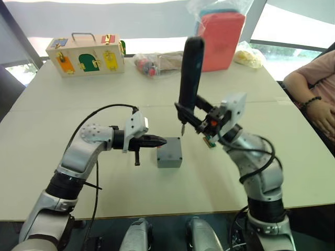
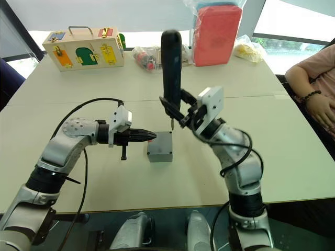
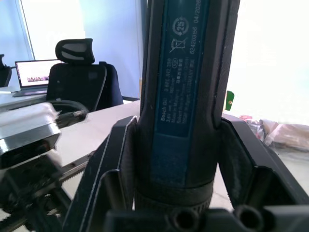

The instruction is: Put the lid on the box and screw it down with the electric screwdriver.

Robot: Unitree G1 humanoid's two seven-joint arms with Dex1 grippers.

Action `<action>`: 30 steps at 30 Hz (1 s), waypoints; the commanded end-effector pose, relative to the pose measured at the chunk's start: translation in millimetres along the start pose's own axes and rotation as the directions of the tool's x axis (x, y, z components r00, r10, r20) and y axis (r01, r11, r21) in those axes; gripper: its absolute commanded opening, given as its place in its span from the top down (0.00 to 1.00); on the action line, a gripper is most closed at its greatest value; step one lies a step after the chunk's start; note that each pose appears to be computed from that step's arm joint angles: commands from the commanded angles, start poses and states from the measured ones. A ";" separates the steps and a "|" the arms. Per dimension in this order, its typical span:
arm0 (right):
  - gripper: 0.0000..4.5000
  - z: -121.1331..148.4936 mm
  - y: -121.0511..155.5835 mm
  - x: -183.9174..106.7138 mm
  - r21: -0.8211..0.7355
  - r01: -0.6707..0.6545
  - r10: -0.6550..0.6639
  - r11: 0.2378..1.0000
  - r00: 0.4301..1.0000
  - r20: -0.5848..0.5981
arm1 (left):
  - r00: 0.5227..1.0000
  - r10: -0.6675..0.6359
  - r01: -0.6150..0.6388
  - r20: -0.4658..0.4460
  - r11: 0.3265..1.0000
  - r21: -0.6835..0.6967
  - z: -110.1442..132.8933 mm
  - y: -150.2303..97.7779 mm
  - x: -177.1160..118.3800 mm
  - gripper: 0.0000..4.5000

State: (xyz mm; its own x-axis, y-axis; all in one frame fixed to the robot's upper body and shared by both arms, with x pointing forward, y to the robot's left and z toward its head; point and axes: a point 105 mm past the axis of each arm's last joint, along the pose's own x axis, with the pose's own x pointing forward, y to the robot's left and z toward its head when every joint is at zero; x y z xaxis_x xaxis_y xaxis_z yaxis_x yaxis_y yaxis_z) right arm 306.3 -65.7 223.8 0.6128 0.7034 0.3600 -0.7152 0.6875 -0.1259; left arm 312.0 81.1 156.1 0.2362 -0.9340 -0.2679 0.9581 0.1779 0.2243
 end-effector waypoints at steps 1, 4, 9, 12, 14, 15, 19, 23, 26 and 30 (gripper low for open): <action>0.58 21.8 8.8 3.6 -0.061 0.013 -0.005 0.998 0.992 0.127 | 1.000 0.030 -0.029 -0.006 0.999 0.013 0.9 3.6 7.2 1.00; 0.58 18.0 9.7 3.6 -0.062 0.024 -0.016 0.998 0.992 0.126 | 0.999 0.033 -0.032 -0.028 0.999 0.023 -5.1 2.9 10.4 1.00; 0.58 8.1 6.0 2.0 -0.053 0.050 -0.044 0.997 0.993 0.112 | 0.997 0.042 -0.040 -0.058 0.999 0.025 -15.3 3.7 13.2 1.00; 0.58 4.4 5.3 0.8 -0.053 0.053 -0.047 0.997 0.993 0.107 | 0.998 0.038 -0.036 -0.055 0.999 0.026 -15.3 2.6 14.1 1.00; 0.58 0.2 3.3 0.2 -0.053 0.062 -0.057 0.997 0.993 0.099 | 0.998 0.036 -0.035 -0.055 0.999 0.024 -15.7 1.6 14.8 1.00; 0.58 -2.1 2.0 -0.1 -0.052 0.070 -0.065 0.996 0.993 0.094 | 0.998 0.035 -0.034 -0.054 0.999 0.024 -15.6 1.1 14.9 1.00; 0.58 -7.9 -1.2 -2.0 -0.060 0.084 -0.079 0.995 0.993 0.082 | 0.998 0.037 -0.036 -0.053 0.999 0.021 -15.4 0.6 14.2 1.00; 0.58 -9.7 -2.9 -3.4 -0.064 0.091 -0.086 0.994 0.993 0.083 | 0.998 0.036 -0.035 -0.054 0.999 0.021 -15.3 -0.4 13.8 1.00; 0.58 -12.3 -1.5 -3.0 -0.061 0.087 -0.082 0.994 0.993 0.079 | 0.998 0.038 -0.037 -0.055 0.999 0.020 -15.6 -0.9 13.0 1.00; 0.58 -27.3 6.2 -4.8 -0.044 0.047 -0.047 0.998 0.999 0.011 | 0.997 0.041 -0.040 -0.060 0.999 0.018 -16.3 -1.3 12.3 1.00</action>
State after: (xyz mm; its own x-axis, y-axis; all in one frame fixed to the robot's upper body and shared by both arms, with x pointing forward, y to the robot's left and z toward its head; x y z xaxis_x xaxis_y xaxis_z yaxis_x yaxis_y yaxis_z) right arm 314.4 -66.2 197.8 0.6662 0.6372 0.3874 -0.6466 0.7524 -0.1256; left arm 318.3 72.2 138.1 0.2789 -0.9109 -0.3040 0.9467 0.2076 0.2464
